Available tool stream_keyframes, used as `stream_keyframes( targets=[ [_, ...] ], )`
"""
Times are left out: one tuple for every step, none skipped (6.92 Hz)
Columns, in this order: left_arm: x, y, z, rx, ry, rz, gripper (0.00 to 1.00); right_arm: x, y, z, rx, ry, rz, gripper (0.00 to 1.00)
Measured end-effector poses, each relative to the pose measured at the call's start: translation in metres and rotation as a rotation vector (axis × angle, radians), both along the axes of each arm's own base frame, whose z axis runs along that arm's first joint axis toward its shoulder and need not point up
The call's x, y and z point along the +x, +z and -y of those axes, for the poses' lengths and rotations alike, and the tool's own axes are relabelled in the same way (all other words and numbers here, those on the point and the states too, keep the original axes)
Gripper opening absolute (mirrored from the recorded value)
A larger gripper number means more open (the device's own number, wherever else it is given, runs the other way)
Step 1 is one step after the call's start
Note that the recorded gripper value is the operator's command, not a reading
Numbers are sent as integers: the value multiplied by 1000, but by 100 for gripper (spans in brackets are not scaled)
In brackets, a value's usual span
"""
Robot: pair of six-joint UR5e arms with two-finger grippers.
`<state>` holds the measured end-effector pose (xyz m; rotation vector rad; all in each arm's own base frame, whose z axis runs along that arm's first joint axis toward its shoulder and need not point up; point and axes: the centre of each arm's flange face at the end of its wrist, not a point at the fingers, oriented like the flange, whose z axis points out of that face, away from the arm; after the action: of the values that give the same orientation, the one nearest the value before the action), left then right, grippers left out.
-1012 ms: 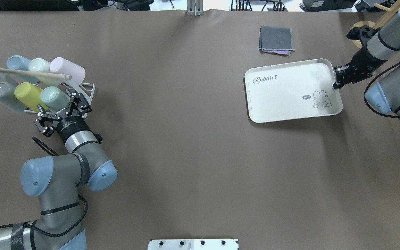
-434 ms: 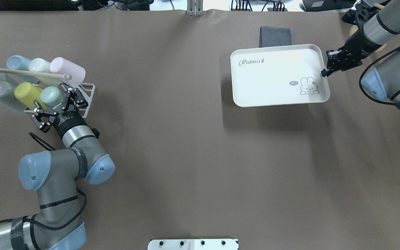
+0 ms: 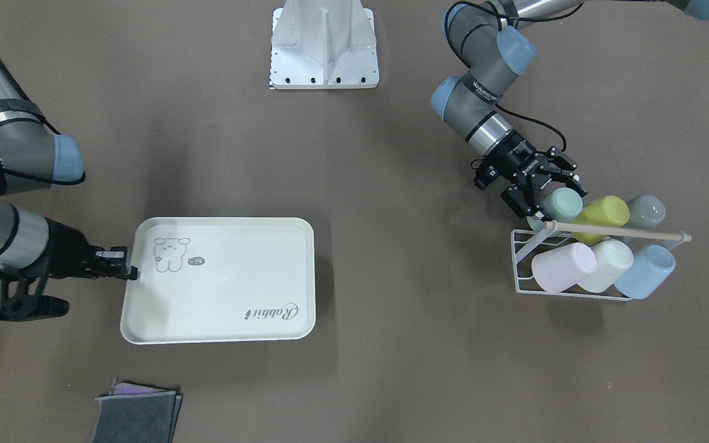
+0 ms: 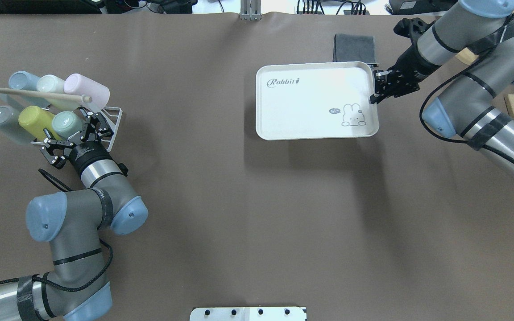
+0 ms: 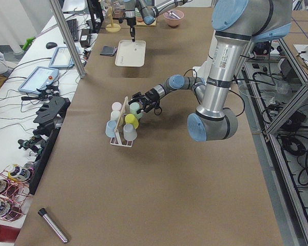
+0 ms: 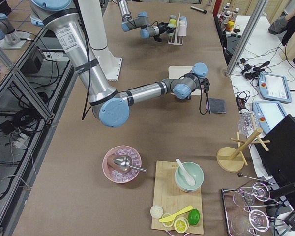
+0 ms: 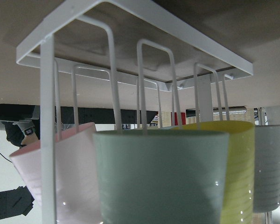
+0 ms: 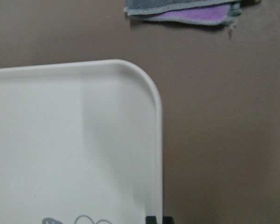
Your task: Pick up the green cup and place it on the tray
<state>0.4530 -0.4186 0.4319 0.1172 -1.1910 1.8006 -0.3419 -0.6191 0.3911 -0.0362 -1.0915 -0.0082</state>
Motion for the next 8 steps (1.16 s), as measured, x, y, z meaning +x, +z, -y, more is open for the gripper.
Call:
stream_keyframes(
  targets=[
    [1,3,1,1,-1,4,96,-35,-22,-11,-15,19,2,0],
    [2,4,2,3,-1,8,96,-70,-41,-27,-35,48,13,0],
    [3,6,3,4,-1,13,96,-99,-53,-44,-53,77,29,0],
    [6,6,4,7,0,18,96,-120,-61,-60,-68,96,44,0],
    [7,5,6,12,0,21,95,-135,-66,-71,-78,100,52,0],
    [8,4,6,17,1,26,95,-148,-68,-83,-78,92,56,0],
    [8,3,7,24,3,33,96,-160,-68,-94,-73,78,58,0],
    [8,3,8,28,4,39,96,-166,-67,-101,-60,64,59,0]
  ],
)
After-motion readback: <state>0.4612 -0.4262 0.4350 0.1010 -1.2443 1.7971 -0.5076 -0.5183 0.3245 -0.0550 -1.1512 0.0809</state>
